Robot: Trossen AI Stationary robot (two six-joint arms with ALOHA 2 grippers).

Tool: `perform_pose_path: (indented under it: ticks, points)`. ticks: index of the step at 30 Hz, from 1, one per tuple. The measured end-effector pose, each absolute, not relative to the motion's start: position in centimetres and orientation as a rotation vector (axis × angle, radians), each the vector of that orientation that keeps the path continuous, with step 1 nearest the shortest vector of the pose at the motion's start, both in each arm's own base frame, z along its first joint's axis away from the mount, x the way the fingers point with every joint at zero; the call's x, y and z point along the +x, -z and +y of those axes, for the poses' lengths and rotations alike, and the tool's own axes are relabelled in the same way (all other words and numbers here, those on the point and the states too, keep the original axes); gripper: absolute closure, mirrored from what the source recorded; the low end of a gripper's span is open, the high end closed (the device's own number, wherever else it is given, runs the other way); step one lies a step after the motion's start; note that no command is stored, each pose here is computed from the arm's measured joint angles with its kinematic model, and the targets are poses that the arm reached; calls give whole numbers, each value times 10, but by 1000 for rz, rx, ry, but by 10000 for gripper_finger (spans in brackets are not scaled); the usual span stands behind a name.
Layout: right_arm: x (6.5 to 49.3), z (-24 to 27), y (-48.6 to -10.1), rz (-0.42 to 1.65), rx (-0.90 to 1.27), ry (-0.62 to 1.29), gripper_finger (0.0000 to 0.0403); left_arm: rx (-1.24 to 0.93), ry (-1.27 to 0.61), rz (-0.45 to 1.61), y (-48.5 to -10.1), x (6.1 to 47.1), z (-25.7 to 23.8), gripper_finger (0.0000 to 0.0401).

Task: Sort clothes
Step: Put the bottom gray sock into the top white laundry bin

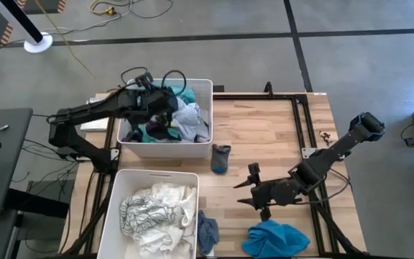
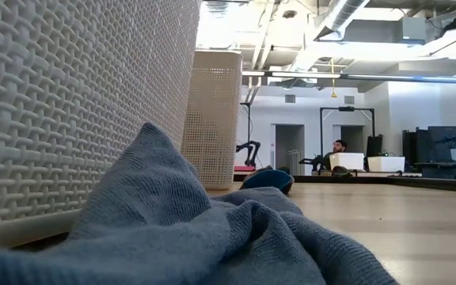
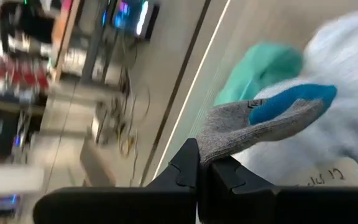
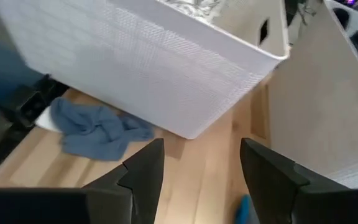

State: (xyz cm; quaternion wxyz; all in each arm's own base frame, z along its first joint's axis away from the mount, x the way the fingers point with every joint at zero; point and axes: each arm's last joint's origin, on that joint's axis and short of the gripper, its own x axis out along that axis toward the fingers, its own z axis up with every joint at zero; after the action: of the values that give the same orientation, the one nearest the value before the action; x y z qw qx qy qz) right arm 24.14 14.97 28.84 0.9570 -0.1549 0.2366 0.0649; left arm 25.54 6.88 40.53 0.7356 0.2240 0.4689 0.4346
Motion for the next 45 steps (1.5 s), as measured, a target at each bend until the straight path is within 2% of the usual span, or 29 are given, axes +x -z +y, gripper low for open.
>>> perform_pose_path:
  ticks: [16,29,34,40,45]
  points:
    - [228,166,-286,501,-297,-190,182,189,-1025,1249,-392,216,132,401]
    - [236,176,-266,564,-330,-192,182,112,-1059,1485,-344,195,161,401]
    - [241,179,-255,599,-333,-184,182,88,-1044,1482,-336,195,164,399]
    - [245,183,-246,630,-309,-168,182,90,-1042,1477,-336,196,164,369]
    - [247,186,-238,654,-299,-161,182,89,-1043,1476,-336,196,164,325]
